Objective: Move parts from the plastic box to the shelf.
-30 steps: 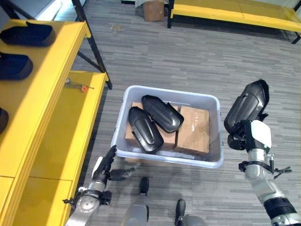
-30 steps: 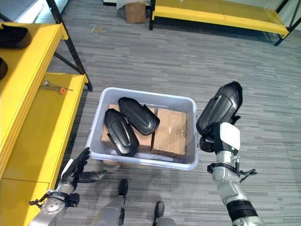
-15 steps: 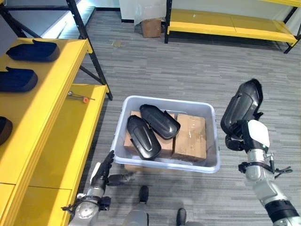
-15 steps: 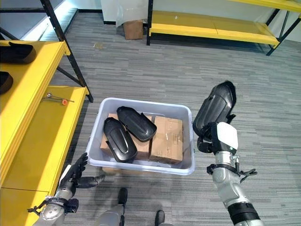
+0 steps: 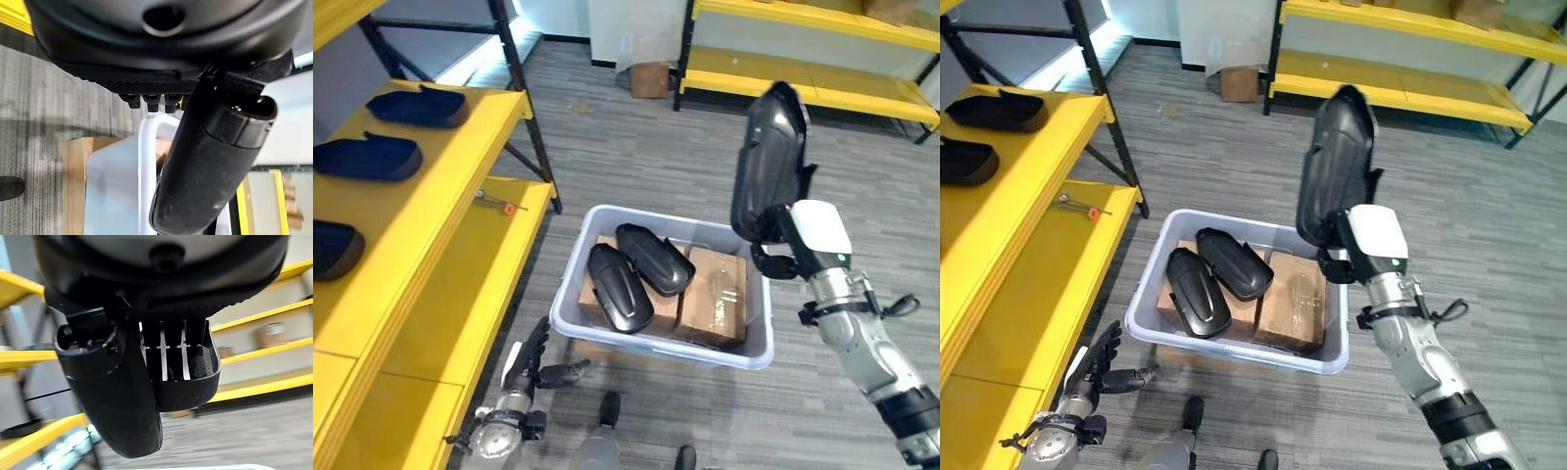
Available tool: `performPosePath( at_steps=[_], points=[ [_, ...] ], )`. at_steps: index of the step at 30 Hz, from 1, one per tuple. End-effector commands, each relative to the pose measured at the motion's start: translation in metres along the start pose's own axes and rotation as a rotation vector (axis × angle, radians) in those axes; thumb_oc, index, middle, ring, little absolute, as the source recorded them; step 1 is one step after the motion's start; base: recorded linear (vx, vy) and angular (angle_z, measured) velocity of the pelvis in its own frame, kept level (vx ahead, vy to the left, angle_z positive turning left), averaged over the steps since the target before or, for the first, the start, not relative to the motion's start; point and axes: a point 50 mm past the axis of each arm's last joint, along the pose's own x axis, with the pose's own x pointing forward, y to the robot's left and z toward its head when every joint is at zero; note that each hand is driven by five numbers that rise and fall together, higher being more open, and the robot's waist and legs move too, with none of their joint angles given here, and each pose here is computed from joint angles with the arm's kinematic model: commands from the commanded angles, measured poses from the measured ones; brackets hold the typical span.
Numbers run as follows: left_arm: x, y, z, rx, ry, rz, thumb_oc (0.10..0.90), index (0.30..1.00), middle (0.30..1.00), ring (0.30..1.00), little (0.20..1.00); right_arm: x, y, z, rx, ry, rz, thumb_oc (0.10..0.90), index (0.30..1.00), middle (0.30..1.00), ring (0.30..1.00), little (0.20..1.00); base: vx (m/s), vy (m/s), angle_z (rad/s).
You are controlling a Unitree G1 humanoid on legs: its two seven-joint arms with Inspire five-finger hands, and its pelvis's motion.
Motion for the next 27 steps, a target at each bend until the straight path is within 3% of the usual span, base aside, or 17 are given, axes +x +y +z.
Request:
performPosePath(
  at_steps=[1,10,16,24,27],
  points=[
    [0.004,0.003,0.030,0.001,-0.166,0.019,0.900,1.000,1.000,1.000,1.000,0.038,-0.049,0.041,-0.051,-0.249,-0.201,0.400,0.300,0.300,0.300,0.300,-0.10,-0.106,0.27],
    [0.010,-0.008,0.042,-0.045,-0.214,0.017,0.900,1.000,1.000,1.000,1.000,0.056,-0.054,0.070,-0.030,-0.350,-0.227,0.400,0.300,0.300,0.300,0.300,-0.07,-0.047,0.57],
    [0.015,-0.010,0.047,-0.047,-0.234,0.030,0.900,1.000,1.000,1.000,1.000,0.055,-0.053,0.077,-0.039,-0.373,-0.246,0.400,0.300,0.300,0.300,0.300,-0.01,-0.021,0.89],
    [0.020,-0.015,0.059,-0.036,-0.267,0.006,0.900,1.000,1.000,1.000,1.000,0.051,-0.059,0.075,-0.070,-0.376,-0.271,0.400,0.300,0.300,0.300,0.300,-0.04,0.055,0.25],
    [0.022,-0.019,0.060,-0.030,-0.271,-0.014,0.900,1.000,1.000,1.000,1.000,0.044,-0.064,0.067,-0.092,-0.353,-0.288,0.400,0.300,0.300,0.300,0.300,0.00,0.068,1.42]
  ],
)
